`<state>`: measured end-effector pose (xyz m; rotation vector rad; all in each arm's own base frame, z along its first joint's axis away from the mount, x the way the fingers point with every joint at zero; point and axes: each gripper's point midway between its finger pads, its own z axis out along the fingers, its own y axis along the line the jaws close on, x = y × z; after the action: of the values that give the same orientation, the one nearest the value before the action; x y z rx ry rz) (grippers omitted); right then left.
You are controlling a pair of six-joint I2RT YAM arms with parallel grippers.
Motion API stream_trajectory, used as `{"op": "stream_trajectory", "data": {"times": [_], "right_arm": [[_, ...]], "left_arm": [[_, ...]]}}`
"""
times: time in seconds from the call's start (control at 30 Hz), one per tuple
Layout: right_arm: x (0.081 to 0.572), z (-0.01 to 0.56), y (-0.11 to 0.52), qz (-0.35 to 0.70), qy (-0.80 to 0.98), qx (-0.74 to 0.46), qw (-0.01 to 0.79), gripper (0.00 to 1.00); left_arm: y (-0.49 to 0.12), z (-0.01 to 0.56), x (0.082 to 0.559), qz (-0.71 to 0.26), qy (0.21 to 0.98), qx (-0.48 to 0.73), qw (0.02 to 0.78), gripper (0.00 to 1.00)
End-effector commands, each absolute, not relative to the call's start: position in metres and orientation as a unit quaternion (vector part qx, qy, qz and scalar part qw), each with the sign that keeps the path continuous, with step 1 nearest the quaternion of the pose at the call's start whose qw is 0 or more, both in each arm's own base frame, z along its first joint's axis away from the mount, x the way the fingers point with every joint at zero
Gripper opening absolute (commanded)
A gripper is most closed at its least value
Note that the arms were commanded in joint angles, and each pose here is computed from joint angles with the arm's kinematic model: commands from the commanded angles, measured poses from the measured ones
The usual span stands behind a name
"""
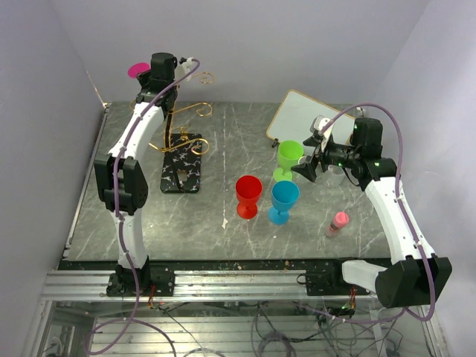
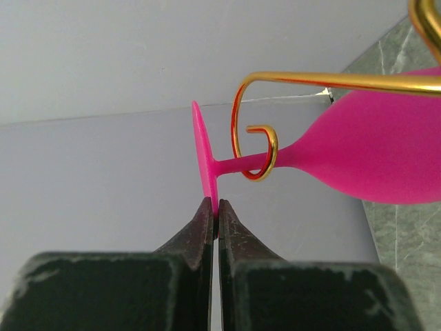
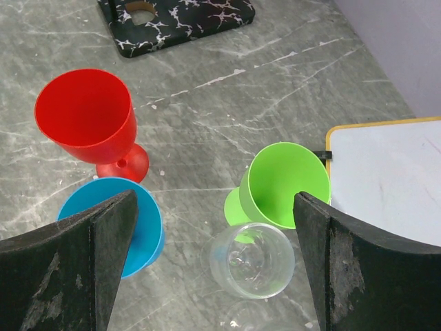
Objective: Place the wine glass upside down on the wine glass rack
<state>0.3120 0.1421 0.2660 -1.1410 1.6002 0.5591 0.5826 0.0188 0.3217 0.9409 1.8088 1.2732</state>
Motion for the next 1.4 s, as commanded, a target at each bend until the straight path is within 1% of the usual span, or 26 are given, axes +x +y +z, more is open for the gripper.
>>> {"op": "stream_trajectory", "data": {"times": [0.0, 0.33, 0.47, 0.67, 0.9, 1.27, 1.37], "right_arm": [[0.314, 0.264, 0.141, 0.230, 0.665, -0.479, 0.525, 0.95], [0.314, 0.264, 0.140, 0.229, 0.664, -0.479, 0.526, 0.95], [0.314, 0.264, 0.140, 0.227, 0.664, -0.480, 0.526, 0.95], [0.314, 0.264, 0.140, 0.227, 0.664, -0.480, 0.526, 0.95], [0.315, 0.261, 0.140, 0.227, 0.666, -0.479, 0.525, 0.95], [0.315, 0.260, 0.139, 0.225, 0.666, -0.480, 0.525, 0.95], [0.315, 0.261, 0.139, 0.225, 0.665, -0.480, 0.525, 0.95]], "left_arm": [[0.015, 0.356, 0.564, 0.502, 0.692, 0.352, 0.382, 0.07], [0.000, 0.350, 0.570, 0.496, 0.689, 0.360, 0.386, 0.07], [-0.002, 0.339, 0.572, 0.492, 0.695, 0.366, 0.376, 0.11], [-0.005, 0.329, 0.572, 0.481, 0.702, 0.372, 0.370, 0.13], [-0.007, 0.323, 0.570, 0.467, 0.711, 0.370, 0.374, 0.19], [-0.007, 0.309, 0.567, 0.461, 0.716, 0.379, 0.362, 0.22], [-0.007, 0.307, 0.567, 0.461, 0.717, 0.380, 0.360, 0.26]]}}
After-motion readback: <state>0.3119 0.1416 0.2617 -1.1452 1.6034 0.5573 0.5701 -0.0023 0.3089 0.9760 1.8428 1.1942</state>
